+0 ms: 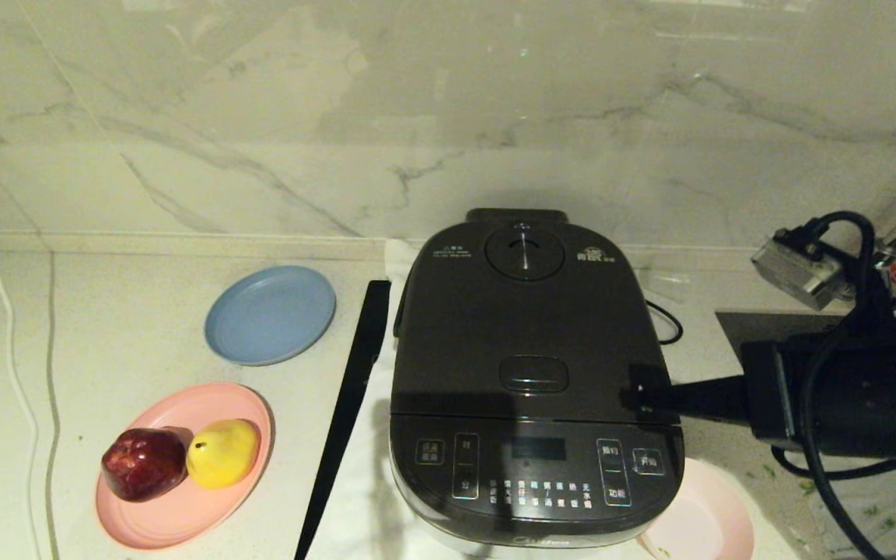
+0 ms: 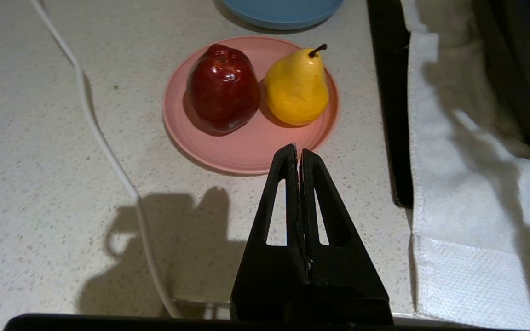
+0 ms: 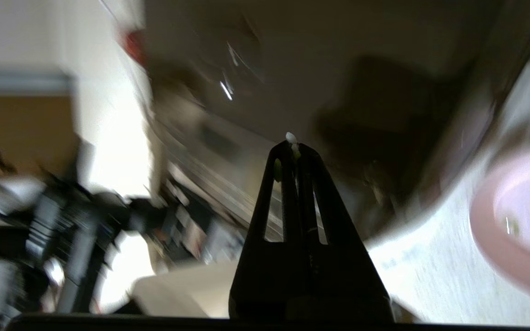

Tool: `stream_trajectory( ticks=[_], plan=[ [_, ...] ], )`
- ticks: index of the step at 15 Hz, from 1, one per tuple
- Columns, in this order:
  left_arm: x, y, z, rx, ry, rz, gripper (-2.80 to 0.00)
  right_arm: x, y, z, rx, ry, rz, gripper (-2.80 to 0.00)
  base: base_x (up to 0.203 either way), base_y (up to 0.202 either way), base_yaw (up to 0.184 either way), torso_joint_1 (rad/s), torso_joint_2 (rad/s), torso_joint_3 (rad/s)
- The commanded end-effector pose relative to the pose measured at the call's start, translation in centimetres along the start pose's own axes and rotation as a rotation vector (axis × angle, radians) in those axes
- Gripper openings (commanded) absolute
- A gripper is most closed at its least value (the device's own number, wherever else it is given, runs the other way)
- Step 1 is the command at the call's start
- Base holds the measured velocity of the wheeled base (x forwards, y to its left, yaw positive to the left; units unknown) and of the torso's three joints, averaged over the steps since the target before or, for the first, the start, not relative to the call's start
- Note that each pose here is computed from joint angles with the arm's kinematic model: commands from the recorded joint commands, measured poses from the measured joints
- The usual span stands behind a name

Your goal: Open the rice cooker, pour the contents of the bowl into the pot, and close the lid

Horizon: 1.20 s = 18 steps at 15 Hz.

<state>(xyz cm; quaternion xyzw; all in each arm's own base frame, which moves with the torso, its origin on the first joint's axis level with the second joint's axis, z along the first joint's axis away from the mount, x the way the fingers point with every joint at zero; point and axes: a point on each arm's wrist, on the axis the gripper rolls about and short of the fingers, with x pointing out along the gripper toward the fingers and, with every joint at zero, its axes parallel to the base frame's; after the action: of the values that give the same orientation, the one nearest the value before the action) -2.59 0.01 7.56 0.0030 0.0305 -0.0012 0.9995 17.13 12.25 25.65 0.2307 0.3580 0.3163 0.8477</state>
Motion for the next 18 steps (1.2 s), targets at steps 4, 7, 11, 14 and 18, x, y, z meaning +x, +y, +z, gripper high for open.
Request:
stream_trajectory(
  ticks=[4,7,11,14,18],
  plan=[
    [0.0,0.0,0.0,0.0,0.0,0.001,-2.8,-6.9,2.4,3.1,-0.04,-0.31,0.046,-2.8,0.0,0.0,0.0,0.0,0.0,0.0],
    [0.0,0.0,0.0,0.0,0.0,0.001,-2.8,-9.1,1.8,2.7,-0.104,-0.455,-0.118,-2.8,0.0,0.0,0.0,0.0,0.0,0.0],
    [0.0,0.0,0.0,0.0,0.0,0.001,-2.8,-12.9,0.8,-0.2,-0.146,-0.642,-0.523,-2.8,0.0,0.0,0.0,0.0,0.0,0.0],
    [0.0,0.0,0.0,0.0,0.0,0.001,-2.8,-16.4,-0.7,-4.2,-0.171,-0.742,-0.765,-2.8,0.0,0.0,0.0,0.0,0.0,0.0],
    [0.0,0.0,0.0,0.0,0.0,0.001,-2.8,-18.8,-3.5,-12.0,-0.154,-0.849,-1.026,-2.8,0.0,0.0,0.0,0.0,0.0,0.0]
  ],
)
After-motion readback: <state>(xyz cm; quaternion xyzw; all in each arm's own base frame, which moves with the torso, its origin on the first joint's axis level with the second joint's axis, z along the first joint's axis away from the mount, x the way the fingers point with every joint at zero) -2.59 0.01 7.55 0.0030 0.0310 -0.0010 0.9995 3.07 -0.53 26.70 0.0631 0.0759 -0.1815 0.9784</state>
